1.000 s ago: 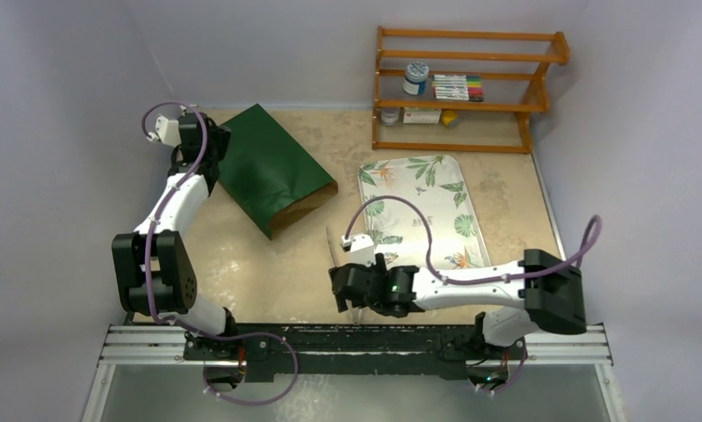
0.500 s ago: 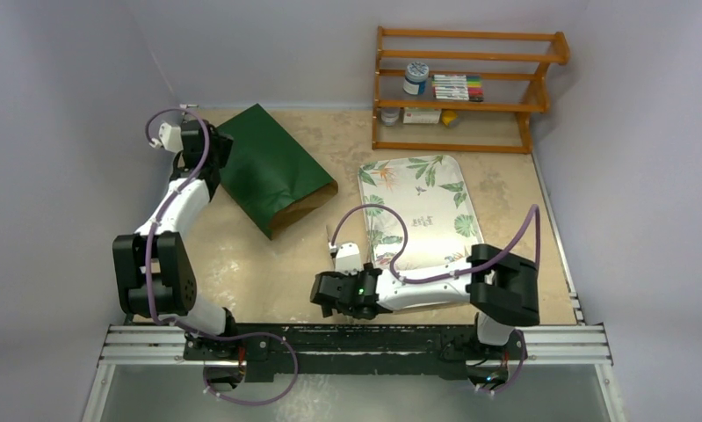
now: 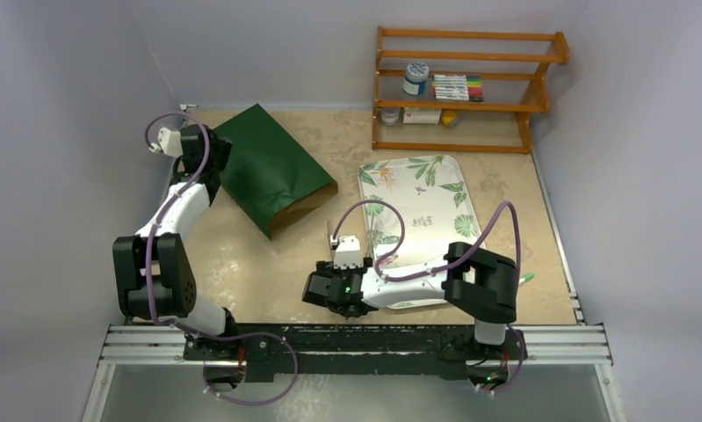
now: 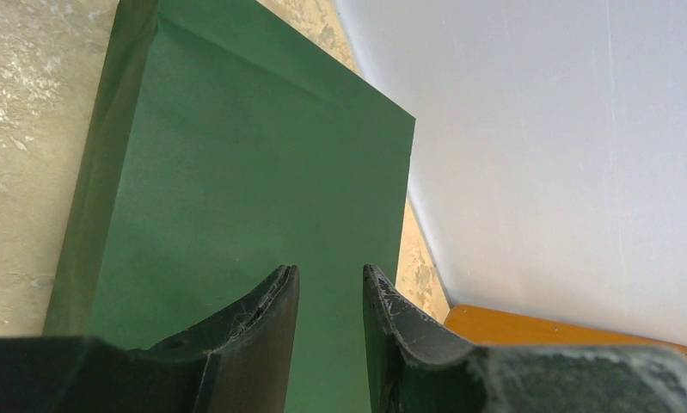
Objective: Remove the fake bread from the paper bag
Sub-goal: Pick up the clamp at the center of the board.
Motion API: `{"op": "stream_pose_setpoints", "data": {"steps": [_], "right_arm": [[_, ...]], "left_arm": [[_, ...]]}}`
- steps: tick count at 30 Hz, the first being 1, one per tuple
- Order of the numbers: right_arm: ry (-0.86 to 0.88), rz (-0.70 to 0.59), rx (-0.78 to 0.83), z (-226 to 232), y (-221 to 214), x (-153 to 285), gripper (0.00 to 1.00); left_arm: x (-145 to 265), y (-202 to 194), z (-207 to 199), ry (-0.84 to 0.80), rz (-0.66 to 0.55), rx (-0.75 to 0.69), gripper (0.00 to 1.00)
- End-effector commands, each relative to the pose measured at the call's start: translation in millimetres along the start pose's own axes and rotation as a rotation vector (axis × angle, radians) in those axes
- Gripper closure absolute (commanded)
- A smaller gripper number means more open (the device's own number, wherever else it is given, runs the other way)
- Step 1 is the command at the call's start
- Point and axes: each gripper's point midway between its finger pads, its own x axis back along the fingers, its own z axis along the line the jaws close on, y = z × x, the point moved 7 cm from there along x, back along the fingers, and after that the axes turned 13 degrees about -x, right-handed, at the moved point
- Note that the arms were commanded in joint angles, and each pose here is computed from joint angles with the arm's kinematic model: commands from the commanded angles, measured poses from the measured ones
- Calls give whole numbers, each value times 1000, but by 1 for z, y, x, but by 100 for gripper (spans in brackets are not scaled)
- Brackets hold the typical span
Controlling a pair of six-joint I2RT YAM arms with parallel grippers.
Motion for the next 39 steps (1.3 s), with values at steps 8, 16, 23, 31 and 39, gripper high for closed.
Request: {"op": "stream_pose_setpoints", "data": {"steps": [8, 16, 23, 31, 39], "right_arm": [[-138, -122, 5, -19, 5, -18, 30], [-122, -140, -16, -24, 14, -8, 49], [11, -108, -17, -19, 31, 24, 54], [213, -43, 12, -13, 47, 69, 64], [247, -25, 65, -17, 51, 84, 89]], "left_arm": [[11, 18, -5, -52, -85, 11, 68], [15, 22, -9, -65, -96, 23, 68], [16, 23, -9, -66, -98, 19, 68], [18, 25, -12, -79, -107, 26, 68], [16, 19, -6, -87, -111, 63, 68]]}}
